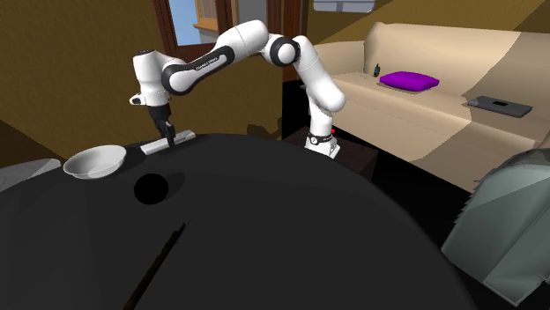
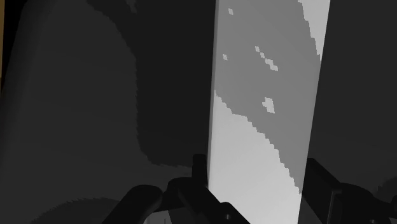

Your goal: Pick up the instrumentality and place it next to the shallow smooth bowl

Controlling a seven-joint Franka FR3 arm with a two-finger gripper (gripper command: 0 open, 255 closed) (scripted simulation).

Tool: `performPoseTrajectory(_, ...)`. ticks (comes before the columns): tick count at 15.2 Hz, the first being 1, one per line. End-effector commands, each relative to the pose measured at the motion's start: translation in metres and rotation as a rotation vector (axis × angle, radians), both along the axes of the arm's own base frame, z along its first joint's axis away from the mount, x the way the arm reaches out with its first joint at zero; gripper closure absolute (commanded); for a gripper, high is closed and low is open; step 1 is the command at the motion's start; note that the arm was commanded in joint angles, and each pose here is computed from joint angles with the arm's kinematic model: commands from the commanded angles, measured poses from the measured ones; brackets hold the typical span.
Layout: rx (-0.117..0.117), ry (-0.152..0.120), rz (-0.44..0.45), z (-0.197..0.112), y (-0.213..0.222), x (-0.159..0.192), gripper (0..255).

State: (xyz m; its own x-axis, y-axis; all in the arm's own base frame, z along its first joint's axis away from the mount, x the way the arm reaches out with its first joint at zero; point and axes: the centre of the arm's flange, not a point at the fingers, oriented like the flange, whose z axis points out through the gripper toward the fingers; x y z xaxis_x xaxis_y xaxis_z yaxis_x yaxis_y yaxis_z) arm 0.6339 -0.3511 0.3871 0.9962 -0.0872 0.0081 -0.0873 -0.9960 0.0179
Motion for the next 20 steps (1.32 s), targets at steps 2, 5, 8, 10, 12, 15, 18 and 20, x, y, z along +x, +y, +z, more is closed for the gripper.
performPoseTrajectory(2,0.000,-0.001,0.000,-0.016,0.000,0.001,255)
performPoseTrajectory(5,0.000,-0.001,0.000,-0.032,0.000,0.001,255)
performPoseTrajectory(8,0.000,-0.001,0.000,-0.043,0.000,0.001,255)
performPoseTrajectory(10,0.000,-0.001,0.000,-0.043,0.000,0.001,255)
performPoseTrajectory(12,0.000,-0.001,0.000,-0.043,0.000,0.001,255)
performPoseTrajectory(15,0.000,-0.001,0.000,-0.043,0.000,0.001,255)
performPoseTrajectory(18,0.000,-0.001,0.000,-0.043,0.000,0.001,0)
performPoseTrajectory(20,0.000,-0.001,0.000,-0.043,0.000,0.001,0)
